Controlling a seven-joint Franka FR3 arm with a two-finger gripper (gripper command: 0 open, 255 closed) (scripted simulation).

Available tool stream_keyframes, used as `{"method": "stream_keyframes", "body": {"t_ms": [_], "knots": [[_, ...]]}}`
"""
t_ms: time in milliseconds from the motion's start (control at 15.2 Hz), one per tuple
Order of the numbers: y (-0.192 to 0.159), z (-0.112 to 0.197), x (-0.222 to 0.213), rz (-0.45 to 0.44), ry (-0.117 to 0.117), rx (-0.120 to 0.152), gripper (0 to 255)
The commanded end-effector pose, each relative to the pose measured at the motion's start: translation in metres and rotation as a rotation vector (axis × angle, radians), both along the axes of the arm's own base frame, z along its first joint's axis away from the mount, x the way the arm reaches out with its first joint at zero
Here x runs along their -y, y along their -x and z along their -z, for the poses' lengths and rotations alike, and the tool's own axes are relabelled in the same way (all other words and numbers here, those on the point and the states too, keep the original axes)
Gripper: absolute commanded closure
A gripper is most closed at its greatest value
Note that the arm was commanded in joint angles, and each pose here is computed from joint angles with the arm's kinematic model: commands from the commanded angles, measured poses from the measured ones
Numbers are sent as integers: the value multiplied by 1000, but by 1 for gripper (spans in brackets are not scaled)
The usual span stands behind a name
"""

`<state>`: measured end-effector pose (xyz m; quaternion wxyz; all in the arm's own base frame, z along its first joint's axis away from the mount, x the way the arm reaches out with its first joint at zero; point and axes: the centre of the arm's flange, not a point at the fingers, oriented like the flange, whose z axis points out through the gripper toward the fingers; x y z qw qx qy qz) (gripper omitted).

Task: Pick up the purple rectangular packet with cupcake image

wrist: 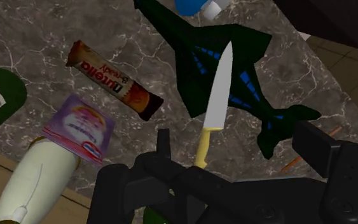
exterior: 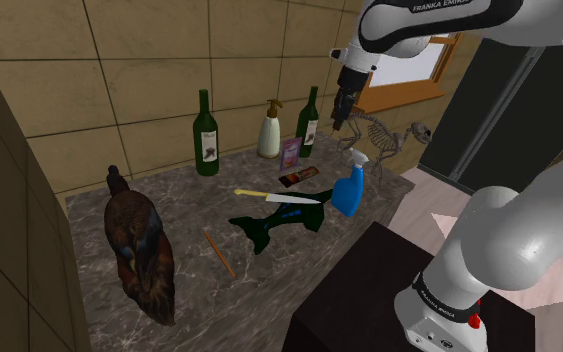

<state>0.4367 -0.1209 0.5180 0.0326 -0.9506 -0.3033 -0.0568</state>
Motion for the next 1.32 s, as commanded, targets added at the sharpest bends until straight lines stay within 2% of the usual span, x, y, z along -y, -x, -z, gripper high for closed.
{"method": "stream_keyframes", "body": {"t_ms": [0, 594, 1254], "knots": [[-19, 15, 13, -80, 16, -4, 0], [-116, 82, 46, -416, 76, -28, 0], [-222, 154, 48, -770, 140, -54, 0]]}}
